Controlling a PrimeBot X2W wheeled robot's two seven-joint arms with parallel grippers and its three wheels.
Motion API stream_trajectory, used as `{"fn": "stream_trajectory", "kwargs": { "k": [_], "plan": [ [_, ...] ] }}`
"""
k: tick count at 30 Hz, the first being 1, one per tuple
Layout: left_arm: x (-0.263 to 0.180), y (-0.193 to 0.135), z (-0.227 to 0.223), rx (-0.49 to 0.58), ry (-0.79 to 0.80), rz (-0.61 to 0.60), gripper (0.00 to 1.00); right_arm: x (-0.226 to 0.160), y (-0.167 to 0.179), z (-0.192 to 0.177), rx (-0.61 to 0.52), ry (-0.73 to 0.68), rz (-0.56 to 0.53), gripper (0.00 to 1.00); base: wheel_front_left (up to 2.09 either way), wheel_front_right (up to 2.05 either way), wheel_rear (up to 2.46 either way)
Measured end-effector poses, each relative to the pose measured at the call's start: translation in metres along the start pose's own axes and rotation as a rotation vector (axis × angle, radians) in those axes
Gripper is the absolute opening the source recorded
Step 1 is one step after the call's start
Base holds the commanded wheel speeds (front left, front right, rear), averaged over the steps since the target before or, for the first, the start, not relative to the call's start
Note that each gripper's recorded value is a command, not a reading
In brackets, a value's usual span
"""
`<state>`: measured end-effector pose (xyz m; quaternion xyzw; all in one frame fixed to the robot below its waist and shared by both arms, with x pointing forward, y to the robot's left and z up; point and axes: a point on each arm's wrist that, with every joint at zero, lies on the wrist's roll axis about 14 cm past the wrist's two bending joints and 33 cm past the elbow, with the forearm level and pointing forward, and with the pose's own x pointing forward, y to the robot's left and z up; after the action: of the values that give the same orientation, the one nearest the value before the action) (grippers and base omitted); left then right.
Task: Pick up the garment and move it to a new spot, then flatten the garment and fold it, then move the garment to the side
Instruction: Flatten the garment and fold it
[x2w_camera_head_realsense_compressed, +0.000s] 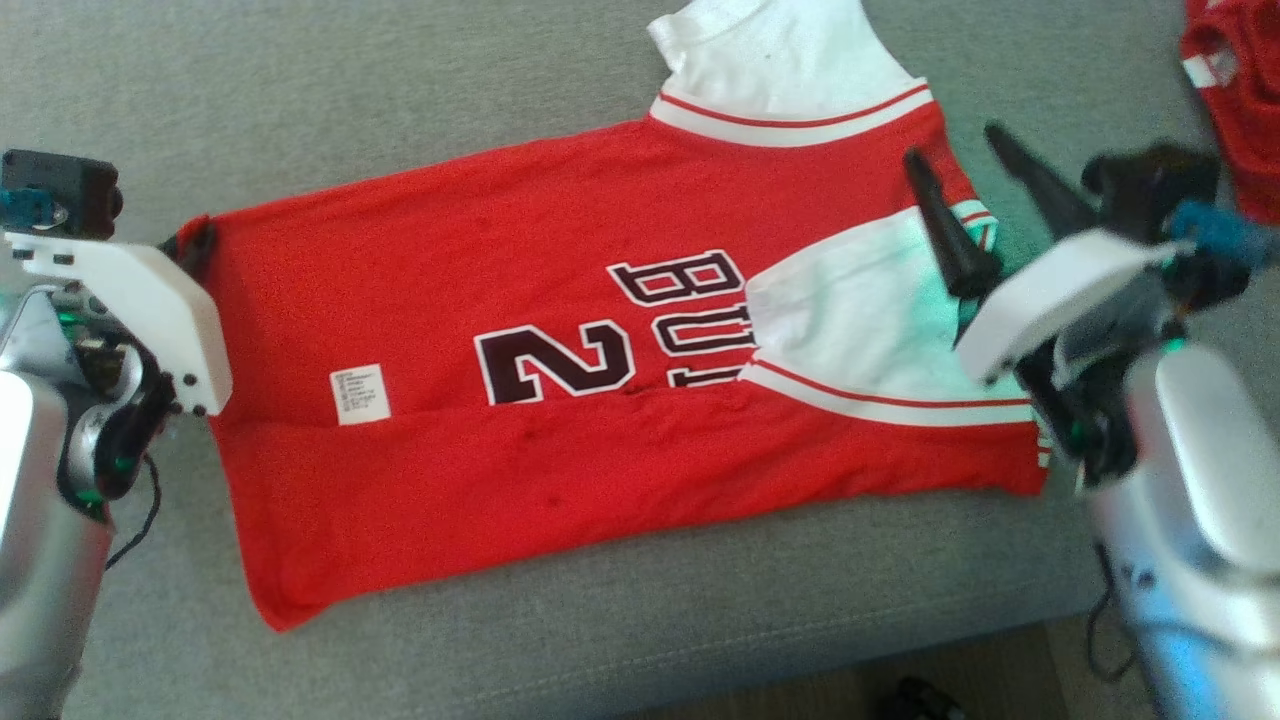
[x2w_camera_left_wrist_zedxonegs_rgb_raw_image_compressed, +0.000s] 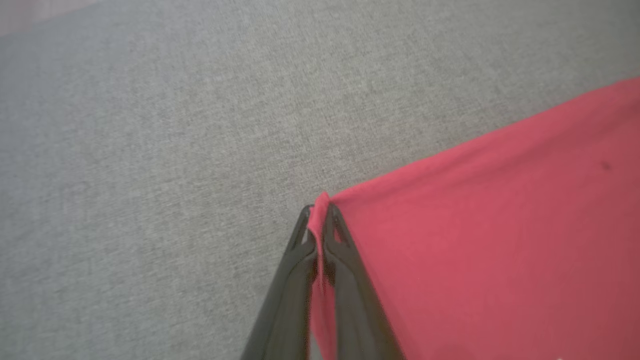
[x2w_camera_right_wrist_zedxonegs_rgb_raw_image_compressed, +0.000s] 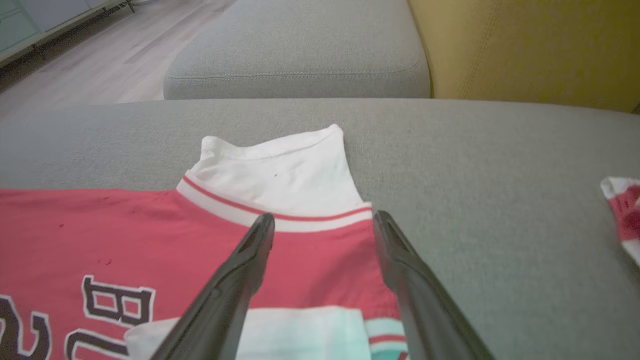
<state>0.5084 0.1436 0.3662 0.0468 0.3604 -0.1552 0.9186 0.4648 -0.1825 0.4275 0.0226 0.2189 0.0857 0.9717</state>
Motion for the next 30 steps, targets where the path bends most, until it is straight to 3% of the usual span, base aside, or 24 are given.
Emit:
{"fn": "stream_trajectory", "kwargs": {
  "k": [8,18,23,30],
  "plan": [
    [-0.012,-0.002,0.013,-0.020,-0.107,-0.005,0.00,0.050,-0.012,0.035,-0.106,0.026,-0.014,1.00,0.00,0.00,0.00],
    [-0.024,-0.009,0.023,-0.019,-0.196,-0.011,0.00,0.113,-0.016,0.027,-0.117,0.193,-0.031,1.00,0.00,0.00,0.00],
    [-0.018,-0.006,0.020,-0.037,-0.201,-0.004,0.00,0.137,-0.009,0.000,-0.091,0.300,-0.026,1.00,0.00,0.00,0.00],
    [-0.007,-0.005,0.019,-0.044,-0.205,-0.005,0.00,0.158,-0.008,0.005,-0.096,0.319,-0.029,1.00,0.00,0.00,0.00]
  ]
}}
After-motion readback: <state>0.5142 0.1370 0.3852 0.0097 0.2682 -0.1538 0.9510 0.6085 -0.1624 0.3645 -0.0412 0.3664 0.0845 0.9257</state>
